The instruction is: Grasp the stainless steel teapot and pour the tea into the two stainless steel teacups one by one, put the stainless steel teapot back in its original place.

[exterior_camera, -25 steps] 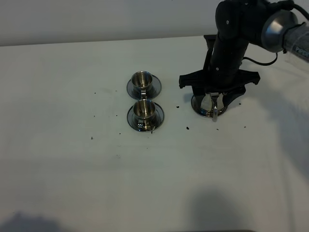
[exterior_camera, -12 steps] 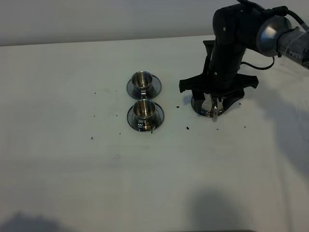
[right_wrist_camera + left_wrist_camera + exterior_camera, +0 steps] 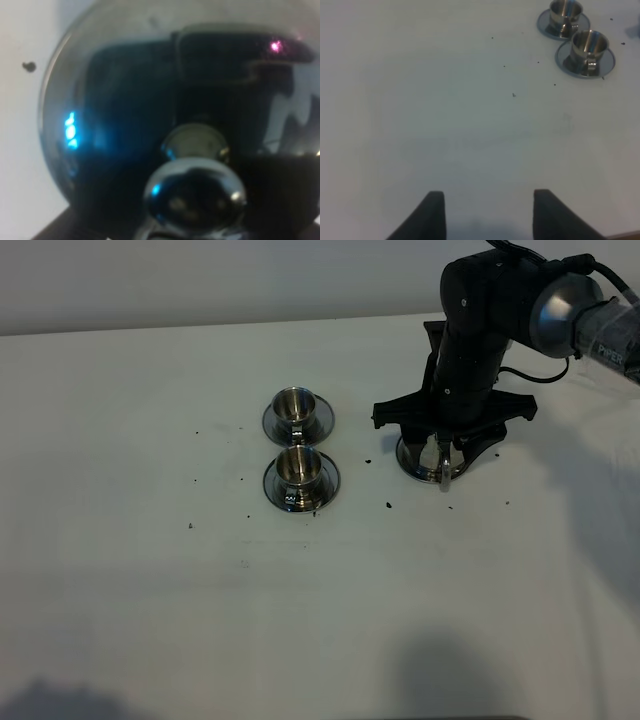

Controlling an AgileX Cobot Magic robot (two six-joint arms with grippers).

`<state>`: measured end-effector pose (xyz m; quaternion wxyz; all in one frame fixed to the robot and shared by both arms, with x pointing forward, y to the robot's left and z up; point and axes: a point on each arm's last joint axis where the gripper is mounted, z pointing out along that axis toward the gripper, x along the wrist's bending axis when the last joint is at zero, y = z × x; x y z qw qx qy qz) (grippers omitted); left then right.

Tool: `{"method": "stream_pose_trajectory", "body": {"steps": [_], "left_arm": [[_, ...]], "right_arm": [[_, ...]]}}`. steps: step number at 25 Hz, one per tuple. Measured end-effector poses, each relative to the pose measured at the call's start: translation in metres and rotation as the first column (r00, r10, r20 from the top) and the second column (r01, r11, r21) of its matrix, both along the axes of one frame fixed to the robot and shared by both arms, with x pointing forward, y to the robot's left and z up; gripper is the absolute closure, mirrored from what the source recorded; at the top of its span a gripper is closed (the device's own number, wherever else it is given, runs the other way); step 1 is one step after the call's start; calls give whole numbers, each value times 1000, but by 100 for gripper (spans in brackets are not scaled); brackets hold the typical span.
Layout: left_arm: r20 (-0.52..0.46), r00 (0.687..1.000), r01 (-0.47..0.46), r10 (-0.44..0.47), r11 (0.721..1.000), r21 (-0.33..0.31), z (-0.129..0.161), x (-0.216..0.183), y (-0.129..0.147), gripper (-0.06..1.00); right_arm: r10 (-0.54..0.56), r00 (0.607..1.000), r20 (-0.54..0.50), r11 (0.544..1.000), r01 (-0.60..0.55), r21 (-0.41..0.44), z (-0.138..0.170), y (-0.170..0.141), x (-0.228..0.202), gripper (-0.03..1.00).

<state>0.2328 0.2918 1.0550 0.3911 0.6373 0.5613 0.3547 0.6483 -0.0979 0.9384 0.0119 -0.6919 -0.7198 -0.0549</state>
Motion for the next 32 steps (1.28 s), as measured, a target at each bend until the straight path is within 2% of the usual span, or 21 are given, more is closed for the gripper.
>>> {"method": "stream_pose_trajectory", "body": {"steps": [22,28,32], "left_arm": [[0,1000,1,-1,1000,1,0,0,0,51],[0,1000,1,-1,1000,1,0,0,0,51],[0,1000,1,-1,1000,1,0,0,0,51]], "right_arm": [[14,999,34,999,-12,-46,0,-4,3,72],[17,999,37,999,-15,-52,0,-5,3,78],[24,999,41,998,-22,-61,0,-5,4,79]]}}
